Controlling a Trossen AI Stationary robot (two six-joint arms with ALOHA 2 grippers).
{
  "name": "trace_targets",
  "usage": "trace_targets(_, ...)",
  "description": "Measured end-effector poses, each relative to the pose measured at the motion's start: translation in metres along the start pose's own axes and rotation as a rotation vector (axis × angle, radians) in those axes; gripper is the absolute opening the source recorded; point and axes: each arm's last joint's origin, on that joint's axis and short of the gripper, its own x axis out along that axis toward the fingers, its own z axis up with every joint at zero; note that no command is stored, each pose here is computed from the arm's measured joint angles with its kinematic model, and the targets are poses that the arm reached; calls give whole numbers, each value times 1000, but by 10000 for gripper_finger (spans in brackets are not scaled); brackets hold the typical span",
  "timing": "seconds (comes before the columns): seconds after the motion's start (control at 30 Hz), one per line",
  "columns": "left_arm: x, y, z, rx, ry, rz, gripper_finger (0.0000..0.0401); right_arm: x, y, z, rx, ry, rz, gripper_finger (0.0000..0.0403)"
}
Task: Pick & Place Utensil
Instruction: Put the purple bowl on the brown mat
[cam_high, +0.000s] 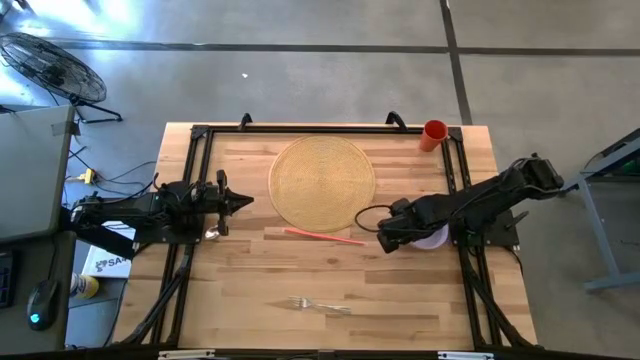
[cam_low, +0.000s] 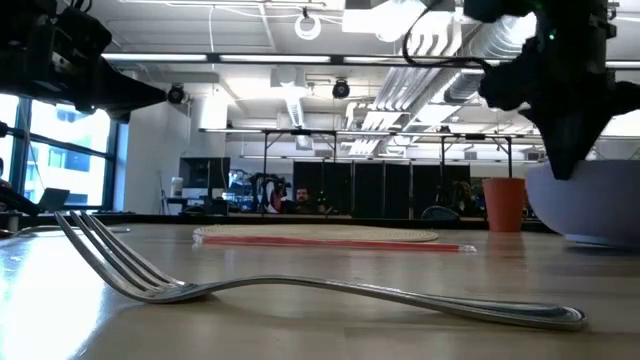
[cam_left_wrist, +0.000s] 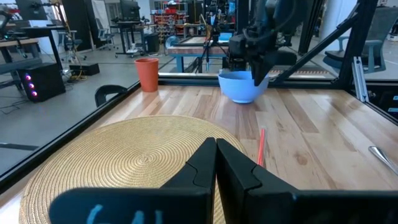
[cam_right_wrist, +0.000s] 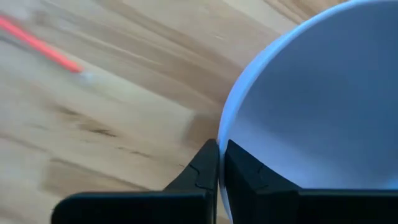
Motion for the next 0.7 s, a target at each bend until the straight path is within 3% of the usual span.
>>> trace_targets(0.23, 0, 0, 0, 0, 0, 0, 7, -24, 9, 17, -34, -70, 12, 4)
trace_targets(0.37, 0, 0, 0, 0, 0, 0, 7, -25, 20, 30, -81, -54, -50, 3)
trace_targets(0.7, 0, 0, 0, 0, 0, 0, 7, -22, 87, 76, -361, -41, -158, 3)
